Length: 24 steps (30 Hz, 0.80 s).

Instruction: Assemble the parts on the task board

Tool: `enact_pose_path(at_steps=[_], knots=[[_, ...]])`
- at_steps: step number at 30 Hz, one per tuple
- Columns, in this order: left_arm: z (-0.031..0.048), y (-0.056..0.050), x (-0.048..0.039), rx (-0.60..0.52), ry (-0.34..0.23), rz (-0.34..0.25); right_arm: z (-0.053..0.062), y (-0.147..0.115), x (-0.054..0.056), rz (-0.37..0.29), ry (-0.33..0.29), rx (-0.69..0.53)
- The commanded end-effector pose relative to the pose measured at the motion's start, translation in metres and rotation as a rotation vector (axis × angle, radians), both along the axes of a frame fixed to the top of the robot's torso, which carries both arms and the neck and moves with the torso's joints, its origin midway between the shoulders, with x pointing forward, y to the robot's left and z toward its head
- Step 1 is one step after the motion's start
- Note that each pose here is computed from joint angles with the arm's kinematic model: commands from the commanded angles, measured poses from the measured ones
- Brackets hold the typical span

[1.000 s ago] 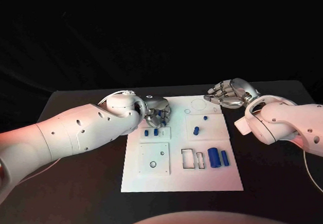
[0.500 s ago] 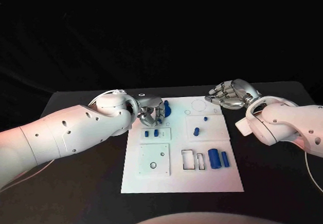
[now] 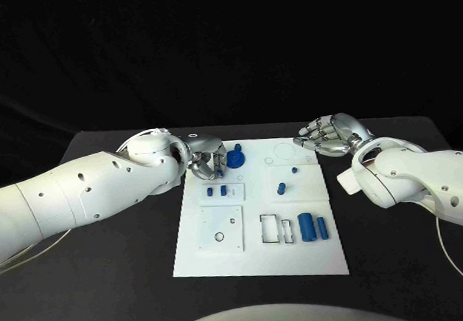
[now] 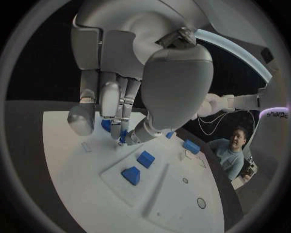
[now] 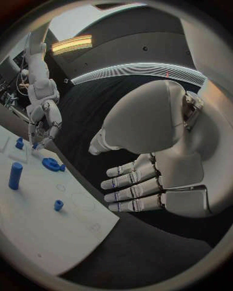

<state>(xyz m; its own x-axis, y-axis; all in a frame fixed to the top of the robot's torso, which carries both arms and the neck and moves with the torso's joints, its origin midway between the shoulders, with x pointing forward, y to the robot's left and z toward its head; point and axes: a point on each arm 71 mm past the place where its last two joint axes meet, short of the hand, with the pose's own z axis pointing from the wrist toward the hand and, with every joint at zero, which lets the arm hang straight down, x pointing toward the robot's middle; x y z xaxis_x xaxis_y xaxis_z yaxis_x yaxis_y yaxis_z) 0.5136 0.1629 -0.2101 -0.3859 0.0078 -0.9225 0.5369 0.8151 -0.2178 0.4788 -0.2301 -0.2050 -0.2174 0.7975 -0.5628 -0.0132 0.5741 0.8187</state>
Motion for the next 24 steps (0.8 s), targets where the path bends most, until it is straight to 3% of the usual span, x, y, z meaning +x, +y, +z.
enact_pose_path(at_steps=[1,24], knots=[[0.0001,0.0007,0.0009,-0.005,0.006,0.008,0.0002,0.0011,-0.0001,0.011,-0.008,-0.007],[-0.0058,0.0021,0.0035,0.028,0.065,0.017,0.0000,0.0023,-0.0003,0.015,-0.007,-0.006]])
